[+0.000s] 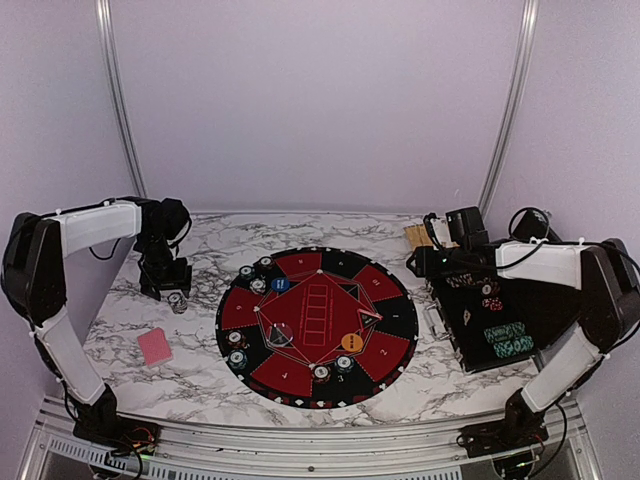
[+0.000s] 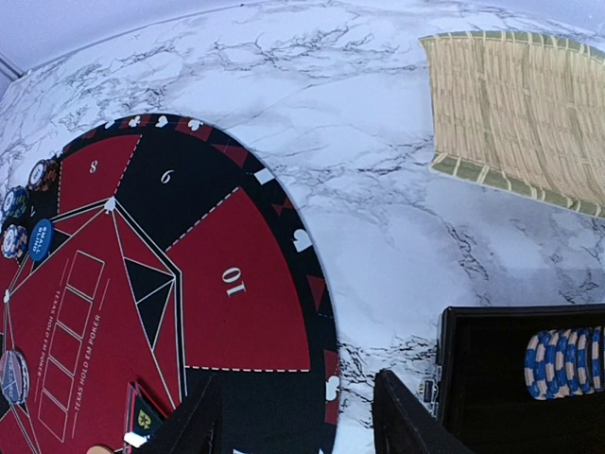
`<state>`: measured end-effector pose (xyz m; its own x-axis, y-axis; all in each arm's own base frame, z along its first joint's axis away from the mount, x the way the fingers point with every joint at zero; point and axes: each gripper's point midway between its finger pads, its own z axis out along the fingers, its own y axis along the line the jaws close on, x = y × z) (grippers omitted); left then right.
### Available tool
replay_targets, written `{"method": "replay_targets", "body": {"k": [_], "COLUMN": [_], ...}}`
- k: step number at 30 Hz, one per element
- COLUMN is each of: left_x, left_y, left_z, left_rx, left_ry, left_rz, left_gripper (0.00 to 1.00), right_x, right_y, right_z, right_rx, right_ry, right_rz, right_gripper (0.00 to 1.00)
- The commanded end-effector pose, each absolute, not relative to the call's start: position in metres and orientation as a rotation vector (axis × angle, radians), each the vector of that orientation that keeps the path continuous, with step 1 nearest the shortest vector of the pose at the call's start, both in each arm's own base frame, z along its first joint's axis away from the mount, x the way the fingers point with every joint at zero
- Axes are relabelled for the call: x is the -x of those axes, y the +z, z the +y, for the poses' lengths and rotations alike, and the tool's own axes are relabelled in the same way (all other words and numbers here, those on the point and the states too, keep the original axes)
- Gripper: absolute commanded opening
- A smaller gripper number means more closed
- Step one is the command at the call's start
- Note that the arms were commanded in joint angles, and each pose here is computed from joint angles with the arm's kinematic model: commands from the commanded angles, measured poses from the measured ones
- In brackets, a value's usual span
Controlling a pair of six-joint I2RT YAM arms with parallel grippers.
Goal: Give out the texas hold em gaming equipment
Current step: Pick up the pile of poker chips from the pile of poker chips.
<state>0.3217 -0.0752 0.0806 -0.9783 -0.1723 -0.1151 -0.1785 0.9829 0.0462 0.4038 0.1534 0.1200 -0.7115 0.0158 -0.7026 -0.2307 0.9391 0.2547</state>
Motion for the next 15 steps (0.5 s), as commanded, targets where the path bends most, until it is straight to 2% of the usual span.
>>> {"method": "replay_targets", "body": {"k": [1, 15], "left_x": [-0.328, -0.337], "left_y": [0.078, 0.045], "left_z": [-0.074, -0.062], "left_rx": [0.259, 0.301], "left_ry": [0.033, -0.001], "left_rz": [3.001, 3.053], "left_gripper": [0.73, 0.70], "right_x": [-0.411, -0.412], "right_y": [0.122, 0.119], "right_z": [0.148, 0.146], "right_rx": [0.123, 0.118], "right_ry": [0.401, 0.379], "right_rz": [2.322, 2.329], "right_gripper": [0.53, 0.53]}}
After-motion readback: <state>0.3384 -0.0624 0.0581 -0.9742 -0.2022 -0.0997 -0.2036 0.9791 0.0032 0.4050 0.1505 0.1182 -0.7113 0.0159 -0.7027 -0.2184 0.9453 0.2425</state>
